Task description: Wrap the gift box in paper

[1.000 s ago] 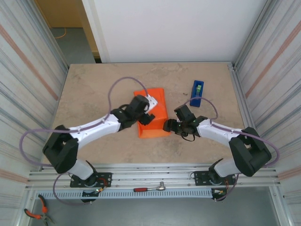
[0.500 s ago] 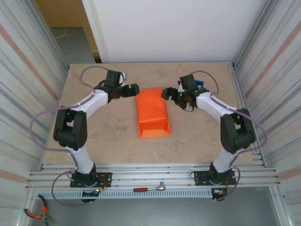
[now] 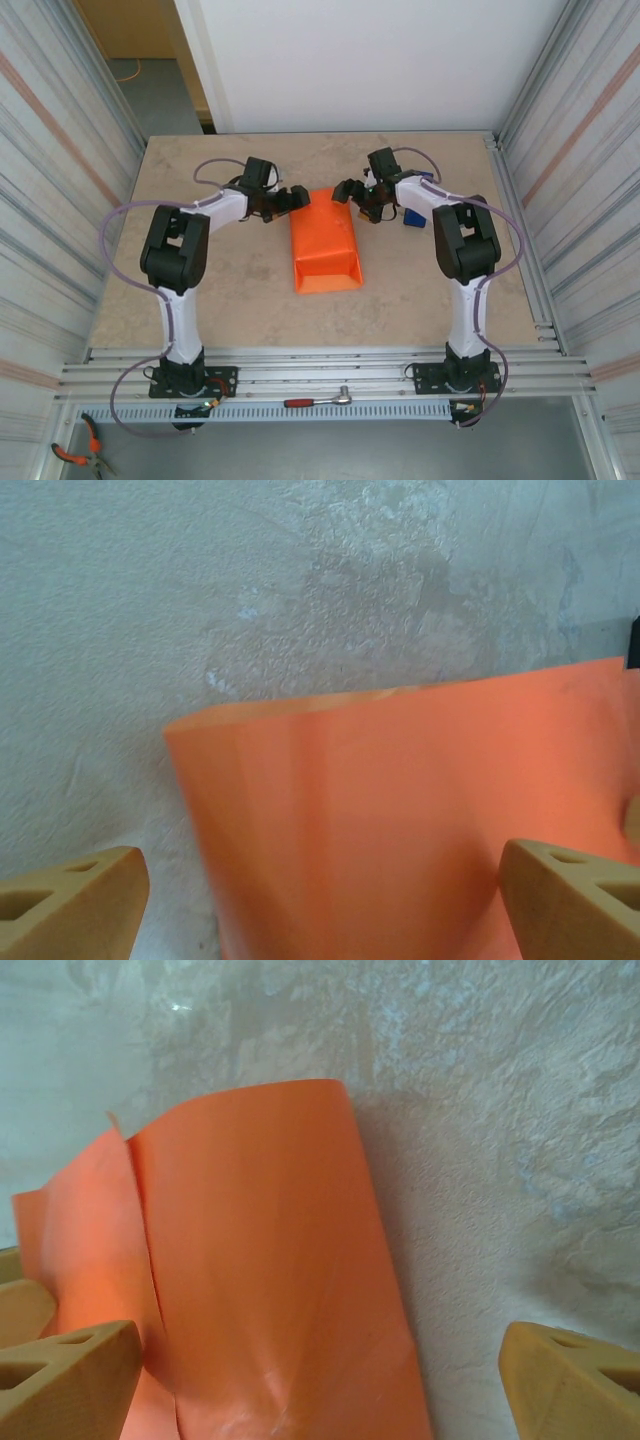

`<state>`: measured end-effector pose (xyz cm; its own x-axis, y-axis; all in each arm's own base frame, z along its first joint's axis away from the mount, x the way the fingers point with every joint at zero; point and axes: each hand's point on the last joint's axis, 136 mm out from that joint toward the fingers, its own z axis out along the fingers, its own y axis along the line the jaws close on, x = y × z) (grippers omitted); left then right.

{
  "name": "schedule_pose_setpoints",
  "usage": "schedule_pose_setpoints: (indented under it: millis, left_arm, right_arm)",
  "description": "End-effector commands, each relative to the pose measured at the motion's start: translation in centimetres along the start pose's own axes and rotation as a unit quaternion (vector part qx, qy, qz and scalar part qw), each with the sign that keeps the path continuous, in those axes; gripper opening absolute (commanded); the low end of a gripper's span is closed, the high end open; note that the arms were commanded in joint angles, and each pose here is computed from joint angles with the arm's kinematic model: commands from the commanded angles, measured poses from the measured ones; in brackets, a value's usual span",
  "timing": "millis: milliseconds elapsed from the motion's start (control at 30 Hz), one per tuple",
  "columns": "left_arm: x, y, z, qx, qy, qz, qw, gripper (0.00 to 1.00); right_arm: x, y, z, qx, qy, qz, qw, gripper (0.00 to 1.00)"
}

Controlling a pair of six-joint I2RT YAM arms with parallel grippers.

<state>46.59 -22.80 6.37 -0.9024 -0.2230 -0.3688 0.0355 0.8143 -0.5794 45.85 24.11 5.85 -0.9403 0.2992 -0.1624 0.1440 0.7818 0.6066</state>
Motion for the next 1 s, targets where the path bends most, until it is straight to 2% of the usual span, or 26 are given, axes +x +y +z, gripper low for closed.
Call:
schedule_pose_setpoints:
  millis: [0,267,467,533,733,967]
  left_arm:
    - [-0.5,-0.6,0.6,0.010,-0.001,-0.003,1.000,0.88]
    - [-0.2,-1.1,1.4,0.008,0.006,0.003,1.000,0.72]
    - [0.9,-0.3,2.9,-0.011,0.020,0.006,1.000,0.66]
    - [0.9,-0.2,2.9,-0.013,0.019,0.008,1.000,0.67]
    - [-0.8,-0.9,1.6,-0.015,-0.002,0.038,0.999,0.79]
    - [-5.6,-4.3,-4.4,0.031,-0.076,0.076,0.994,0.87]
  right_arm:
    - [0.5,-0.5,0.8,0.005,0.022,-0.001,1.000,0.88]
    - [1.1,-1.6,1.4,0.000,0.029,0.017,0.999,0.78]
    - [1.7,-2.0,1.6,-0.001,0.031,0.026,0.999,0.72]
    - [1.8,-2.1,1.7,-0.002,0.032,0.029,0.999,0.72]
    - [0.8,-1.4,-0.1,-0.011,0.017,0.026,0.999,0.77]
    - [-0.8,-0.2,-5.3,-0.022,-0.027,0.017,0.999,0.83]
